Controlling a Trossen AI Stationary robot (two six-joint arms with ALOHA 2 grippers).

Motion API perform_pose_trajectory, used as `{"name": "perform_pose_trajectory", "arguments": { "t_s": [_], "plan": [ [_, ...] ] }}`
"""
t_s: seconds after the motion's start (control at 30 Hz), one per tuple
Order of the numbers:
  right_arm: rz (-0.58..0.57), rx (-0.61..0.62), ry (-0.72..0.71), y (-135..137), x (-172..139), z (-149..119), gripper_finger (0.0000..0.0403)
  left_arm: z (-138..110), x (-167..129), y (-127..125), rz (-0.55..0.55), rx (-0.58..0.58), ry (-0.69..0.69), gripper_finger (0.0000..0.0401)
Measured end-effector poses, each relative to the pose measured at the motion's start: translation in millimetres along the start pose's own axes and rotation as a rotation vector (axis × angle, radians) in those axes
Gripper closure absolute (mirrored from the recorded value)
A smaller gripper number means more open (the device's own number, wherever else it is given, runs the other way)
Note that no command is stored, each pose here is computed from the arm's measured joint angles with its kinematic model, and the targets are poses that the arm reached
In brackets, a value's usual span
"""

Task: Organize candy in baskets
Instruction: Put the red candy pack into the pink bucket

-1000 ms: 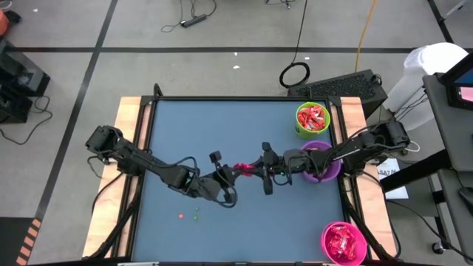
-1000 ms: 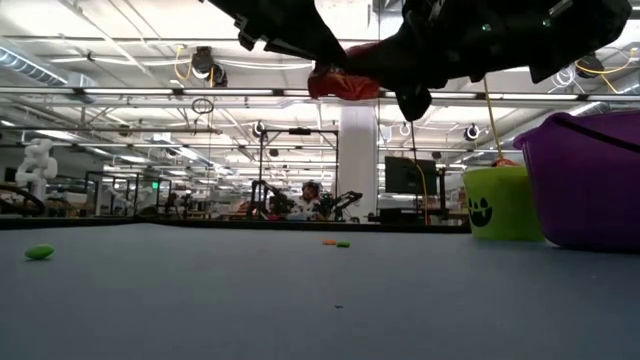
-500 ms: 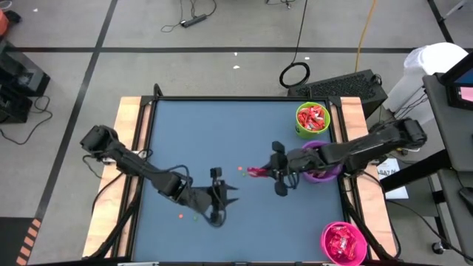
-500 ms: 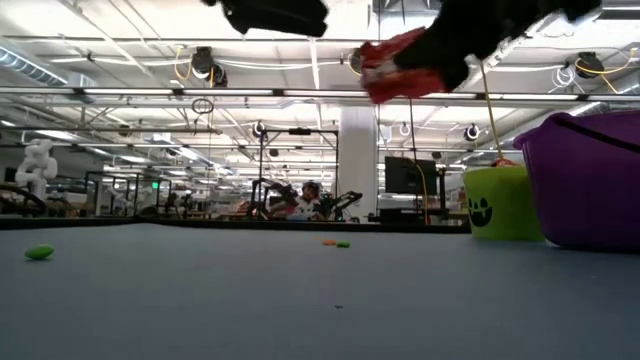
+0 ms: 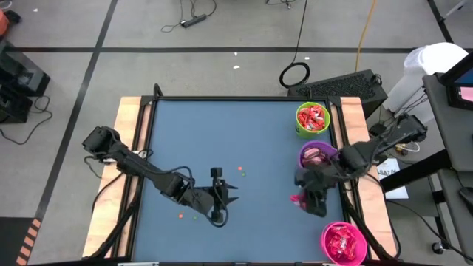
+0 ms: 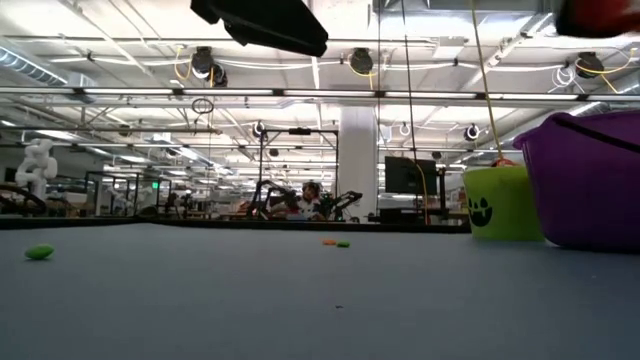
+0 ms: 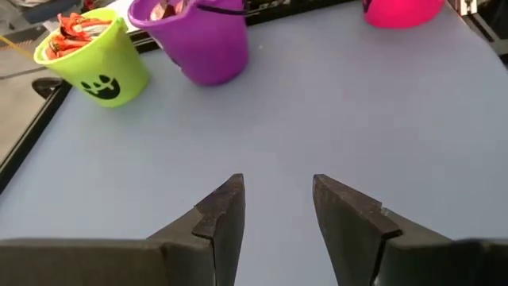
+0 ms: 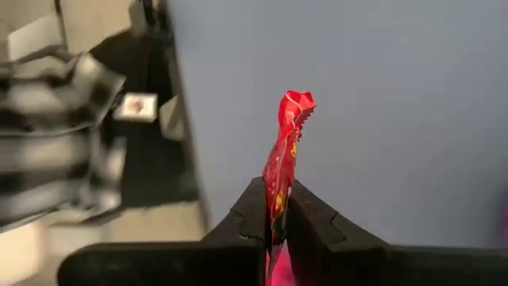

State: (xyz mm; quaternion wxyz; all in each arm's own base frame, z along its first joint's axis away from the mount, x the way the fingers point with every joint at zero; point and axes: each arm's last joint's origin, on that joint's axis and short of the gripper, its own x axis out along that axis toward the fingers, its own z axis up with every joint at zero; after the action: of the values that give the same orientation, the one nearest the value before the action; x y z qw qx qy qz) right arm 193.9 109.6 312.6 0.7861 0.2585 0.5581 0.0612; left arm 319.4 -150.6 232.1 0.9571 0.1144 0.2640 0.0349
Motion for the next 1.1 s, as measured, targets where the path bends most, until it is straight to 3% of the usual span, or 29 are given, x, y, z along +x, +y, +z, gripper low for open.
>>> {"name": "perform_pose_trajectory", "arguments": {
  "t_s": [0.4,0.73,0.93,1.1],
  "plan": [
    [-0.010,0.331,0.240,44,8,-75,0.0385,2,1,2,0.006,-0.024,-0.014,0.0244],
    [-0.132,0.455,0.344,63,45,-125,0.0380,-6,10,-3,0.008,-0.051,0.013,0.0244],
    [-0.140,0.482,0.345,66,50,-129,0.0305,-5,11,-4,0.006,-0.057,0.002,0.0244],
    [-0.066,0.463,0.377,66,38,-125,0.0232,-4,11,-3,0.007,-0.060,-0.001,0.0244]
  ]
}}
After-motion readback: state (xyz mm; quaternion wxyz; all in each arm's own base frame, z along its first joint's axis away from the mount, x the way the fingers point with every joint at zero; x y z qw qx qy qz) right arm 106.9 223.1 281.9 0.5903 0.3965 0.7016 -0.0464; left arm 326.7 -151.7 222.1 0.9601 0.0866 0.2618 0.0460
